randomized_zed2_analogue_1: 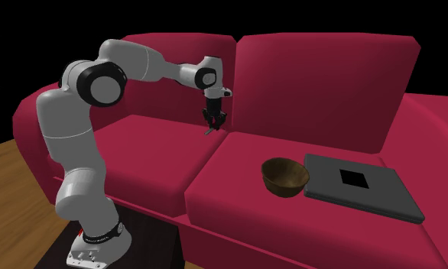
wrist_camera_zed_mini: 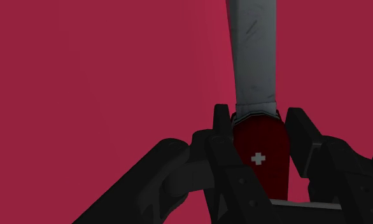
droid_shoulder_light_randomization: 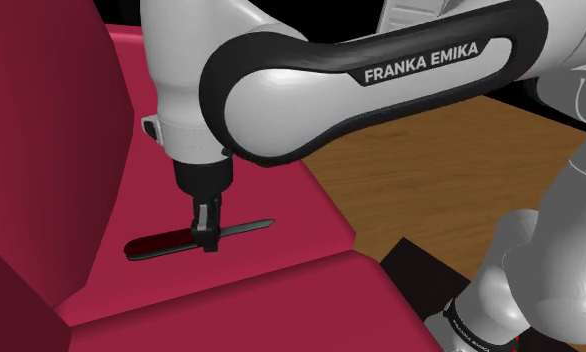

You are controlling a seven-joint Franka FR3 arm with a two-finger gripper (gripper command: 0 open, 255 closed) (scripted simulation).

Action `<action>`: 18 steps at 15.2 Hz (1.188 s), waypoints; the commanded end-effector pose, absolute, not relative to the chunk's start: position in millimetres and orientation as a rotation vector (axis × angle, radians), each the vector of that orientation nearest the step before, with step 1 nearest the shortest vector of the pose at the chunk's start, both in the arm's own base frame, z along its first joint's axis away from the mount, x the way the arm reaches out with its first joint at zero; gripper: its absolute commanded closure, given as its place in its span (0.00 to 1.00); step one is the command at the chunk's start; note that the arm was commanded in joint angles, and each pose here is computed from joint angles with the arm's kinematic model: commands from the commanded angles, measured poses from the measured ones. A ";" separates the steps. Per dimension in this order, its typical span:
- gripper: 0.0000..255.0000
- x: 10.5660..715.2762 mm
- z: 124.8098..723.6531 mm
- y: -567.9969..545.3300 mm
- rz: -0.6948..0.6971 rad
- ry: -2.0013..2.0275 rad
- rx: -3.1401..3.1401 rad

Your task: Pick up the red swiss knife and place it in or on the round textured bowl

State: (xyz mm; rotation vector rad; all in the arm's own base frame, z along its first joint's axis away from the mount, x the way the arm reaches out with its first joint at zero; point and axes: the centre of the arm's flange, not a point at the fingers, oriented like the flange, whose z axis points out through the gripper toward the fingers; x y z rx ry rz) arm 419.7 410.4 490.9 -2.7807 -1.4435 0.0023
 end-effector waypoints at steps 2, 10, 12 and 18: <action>1.00 418.7 506.7 410.4 0.003 -1.444 -2.781; 1.00 418.7 548.9 410.4 0.003 -1.444 -2.781; 1.00 426.6 554.3 399.9 0.003 -1.444 -2.781; 1.00 473.9 555.1 336.4 0.003 -1.444 -2.781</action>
